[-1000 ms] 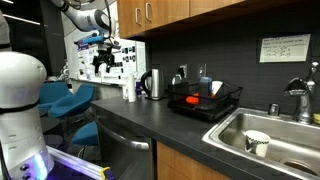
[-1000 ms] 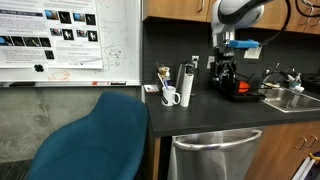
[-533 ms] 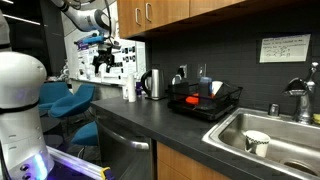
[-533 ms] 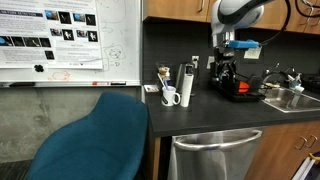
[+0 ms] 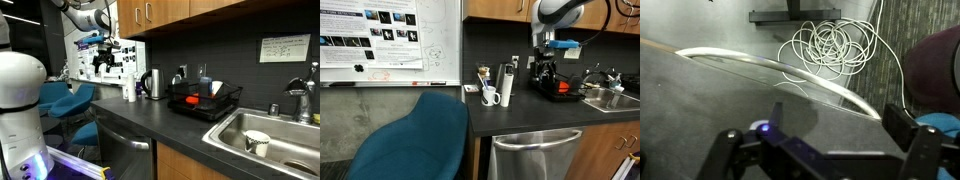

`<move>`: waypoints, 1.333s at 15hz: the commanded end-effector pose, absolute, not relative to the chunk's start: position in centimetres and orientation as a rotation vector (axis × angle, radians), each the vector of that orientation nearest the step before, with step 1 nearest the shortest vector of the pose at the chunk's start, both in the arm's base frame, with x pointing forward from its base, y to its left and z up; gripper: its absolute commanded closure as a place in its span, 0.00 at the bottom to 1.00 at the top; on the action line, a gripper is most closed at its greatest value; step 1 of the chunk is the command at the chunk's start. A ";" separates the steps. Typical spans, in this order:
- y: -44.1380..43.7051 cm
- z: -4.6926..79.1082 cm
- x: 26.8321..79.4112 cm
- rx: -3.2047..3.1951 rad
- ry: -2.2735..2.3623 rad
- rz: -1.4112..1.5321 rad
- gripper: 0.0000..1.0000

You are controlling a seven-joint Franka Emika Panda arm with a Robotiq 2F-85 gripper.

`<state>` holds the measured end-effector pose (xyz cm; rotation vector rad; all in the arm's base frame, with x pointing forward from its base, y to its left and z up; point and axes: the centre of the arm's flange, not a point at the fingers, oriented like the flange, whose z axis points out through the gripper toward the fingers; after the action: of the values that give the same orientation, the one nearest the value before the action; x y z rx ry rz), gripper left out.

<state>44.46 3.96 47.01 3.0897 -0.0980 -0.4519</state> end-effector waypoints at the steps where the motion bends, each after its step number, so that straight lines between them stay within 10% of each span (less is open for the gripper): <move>1: 4.0 47.0 44.5 3.090 -0.098 -0.452 0.00; 20: -14.8 44.9 44.3 3.025 -1.191 -0.135 0.00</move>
<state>44.40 -12.71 45.06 3.0668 -1.0307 -0.2102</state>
